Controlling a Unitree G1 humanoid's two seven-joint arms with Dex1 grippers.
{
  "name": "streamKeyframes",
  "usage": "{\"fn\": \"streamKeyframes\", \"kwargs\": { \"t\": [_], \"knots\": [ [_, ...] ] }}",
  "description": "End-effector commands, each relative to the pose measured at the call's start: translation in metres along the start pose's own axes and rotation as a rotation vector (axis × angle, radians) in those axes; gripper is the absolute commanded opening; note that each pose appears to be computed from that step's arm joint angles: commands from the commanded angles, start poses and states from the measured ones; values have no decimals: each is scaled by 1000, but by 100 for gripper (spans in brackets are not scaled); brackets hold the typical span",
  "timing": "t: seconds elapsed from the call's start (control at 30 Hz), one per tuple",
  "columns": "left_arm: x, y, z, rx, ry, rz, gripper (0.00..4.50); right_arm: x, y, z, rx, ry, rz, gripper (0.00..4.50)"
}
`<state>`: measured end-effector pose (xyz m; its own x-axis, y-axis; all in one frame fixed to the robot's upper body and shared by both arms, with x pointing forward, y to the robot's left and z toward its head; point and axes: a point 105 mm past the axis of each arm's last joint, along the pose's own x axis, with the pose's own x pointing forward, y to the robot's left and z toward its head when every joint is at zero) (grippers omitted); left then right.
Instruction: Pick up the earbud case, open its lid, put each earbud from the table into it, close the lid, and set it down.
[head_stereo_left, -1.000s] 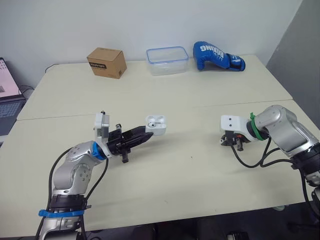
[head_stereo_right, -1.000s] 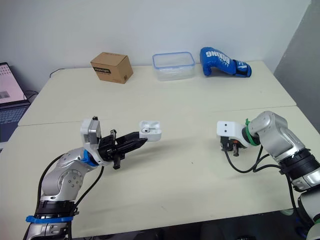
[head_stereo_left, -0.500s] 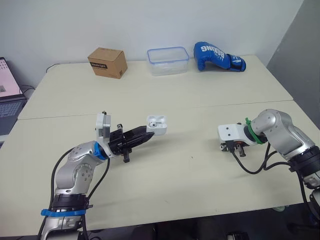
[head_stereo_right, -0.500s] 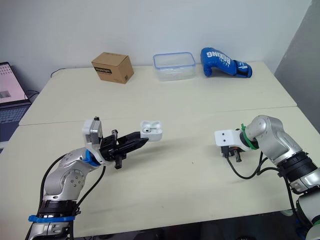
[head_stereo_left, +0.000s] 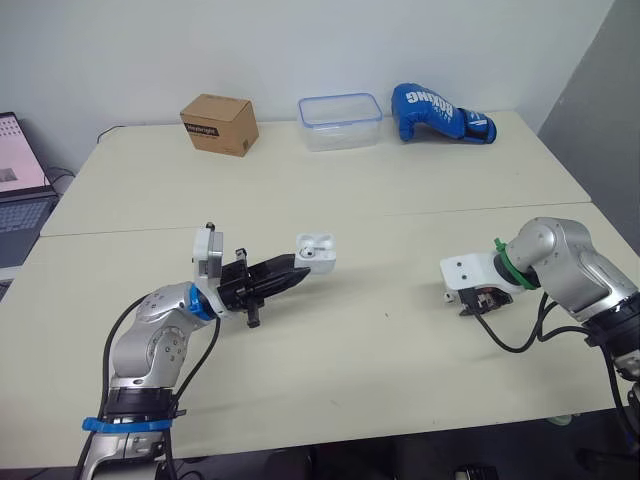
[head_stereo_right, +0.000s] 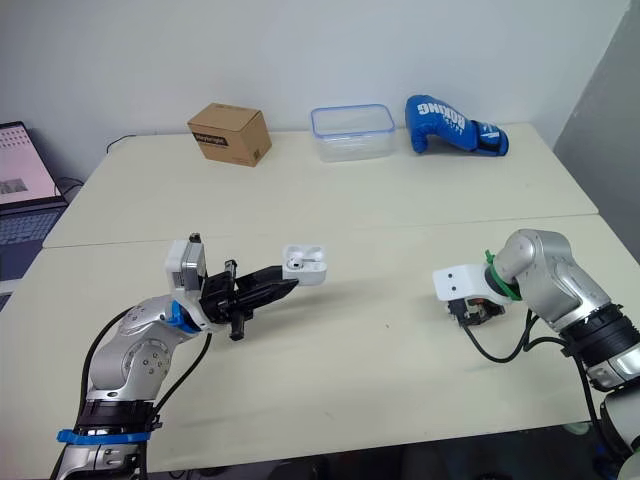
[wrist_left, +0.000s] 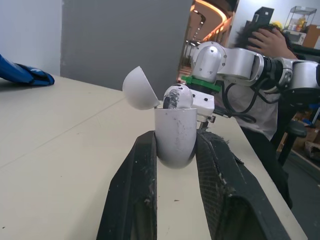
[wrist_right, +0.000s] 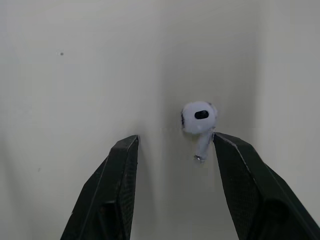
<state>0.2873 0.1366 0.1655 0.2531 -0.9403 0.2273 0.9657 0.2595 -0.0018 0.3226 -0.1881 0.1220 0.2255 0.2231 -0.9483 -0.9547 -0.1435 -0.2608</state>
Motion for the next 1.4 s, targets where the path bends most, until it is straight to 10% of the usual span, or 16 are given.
{"fn": "streamKeyframes", "kwargs": {
  "t": [0.03, 1.4],
  "knots": [
    [2, -1, 8, 49, -13, -26, 75, -7, -1, 6, -42, 39, -13, 242],
    [6, -4, 5, 61, -36, -26, 75, -1, -6, 30, 103, 131, 32, 242]
  ]
}}
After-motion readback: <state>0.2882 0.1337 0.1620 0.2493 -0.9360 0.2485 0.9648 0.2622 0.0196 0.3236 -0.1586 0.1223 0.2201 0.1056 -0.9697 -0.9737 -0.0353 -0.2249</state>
